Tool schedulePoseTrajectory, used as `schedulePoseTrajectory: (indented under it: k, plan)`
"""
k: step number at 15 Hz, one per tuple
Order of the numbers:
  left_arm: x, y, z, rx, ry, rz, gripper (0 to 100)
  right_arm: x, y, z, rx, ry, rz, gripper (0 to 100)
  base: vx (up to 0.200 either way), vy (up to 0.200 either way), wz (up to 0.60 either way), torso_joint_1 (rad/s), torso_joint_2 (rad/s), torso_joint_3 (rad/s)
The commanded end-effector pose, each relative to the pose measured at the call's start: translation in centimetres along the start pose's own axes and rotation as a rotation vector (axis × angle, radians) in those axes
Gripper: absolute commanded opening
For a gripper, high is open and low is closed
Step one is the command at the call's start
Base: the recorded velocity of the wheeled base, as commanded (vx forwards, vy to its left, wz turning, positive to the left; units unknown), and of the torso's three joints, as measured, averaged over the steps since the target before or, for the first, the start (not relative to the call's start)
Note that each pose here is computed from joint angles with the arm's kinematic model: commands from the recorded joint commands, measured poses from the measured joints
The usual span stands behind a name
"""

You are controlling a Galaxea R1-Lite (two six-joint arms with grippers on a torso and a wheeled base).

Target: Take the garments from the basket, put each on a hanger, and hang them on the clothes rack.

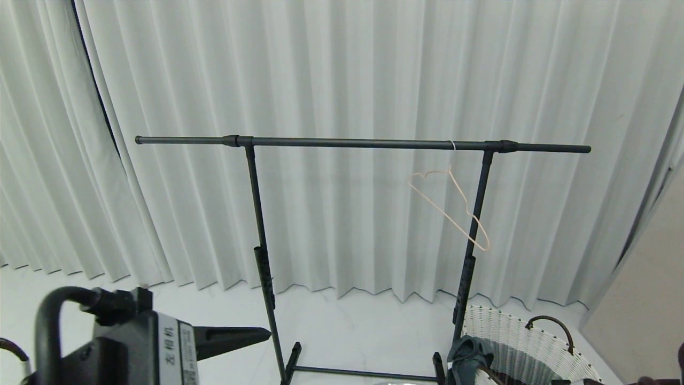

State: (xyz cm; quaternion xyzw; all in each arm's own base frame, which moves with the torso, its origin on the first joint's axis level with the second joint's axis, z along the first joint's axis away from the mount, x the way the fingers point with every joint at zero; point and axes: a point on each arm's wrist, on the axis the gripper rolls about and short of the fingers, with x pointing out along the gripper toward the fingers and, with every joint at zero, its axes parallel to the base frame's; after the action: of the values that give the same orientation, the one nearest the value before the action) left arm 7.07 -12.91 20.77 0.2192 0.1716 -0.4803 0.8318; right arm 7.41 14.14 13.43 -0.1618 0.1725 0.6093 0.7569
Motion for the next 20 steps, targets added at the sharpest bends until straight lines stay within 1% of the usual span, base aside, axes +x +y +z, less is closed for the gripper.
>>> schedulePoseTrajectory:
  k: [1,2,6,7,9,11,12,20]
  plan:
    - [1.3,-0.3,-0.6,0.023,0.059,-0.026,100,-0.4,0.3,-0.1,-0.011,-0.013,0.011,0,0.000,0.000,0.00,0.000,0.00,0.000]
    - [1.5,-0.5,-1.6,0.088,0.082,-0.078,100,-0.5,0.3,0.0,-0.014,-0.019,0.011,0,0.000,0.000,0.00,0.000,0.00,0.000]
    - [1.7,-0.4,-2.0,0.093,0.091,-0.090,100,-0.6,0.5,0.1,-0.033,-0.032,0.043,0,0.000,0.000,0.00,0.000,0.00,0.000]
    - [1.7,-0.2,-2.5,0.084,0.109,-0.083,100,-0.7,0.5,0.1,-0.068,-0.040,0.066,0,0.000,0.000,0.00,0.000,0.00,0.000]
    - [1.7,-0.3,-2.7,0.082,0.112,-0.109,100,-0.6,0.5,0.1,-0.084,-0.043,0.073,0,0.000,0.000,0.00,0.000,0.00,0.000]
    - [1.8,-0.4,-2.8,0.082,0.114,-0.114,100,-0.6,0.5,0.2,-0.088,-0.045,0.076,0,0.000,0.000,0.00,0.000,0.00,0.000]
    - [1.8,-0.3,-2.7,0.084,0.111,-0.114,0,-0.6,0.5,0.2,-0.089,-0.046,0.075,0,0.000,0.000,0.00,0.000,0.00,0.000]
    - [1.9,-0.3,-2.6,0.084,0.094,-0.108,0,-0.7,0.5,0.3,-0.091,-0.051,0.067,0,0.000,0.000,0.00,0.000,0.00,0.000]
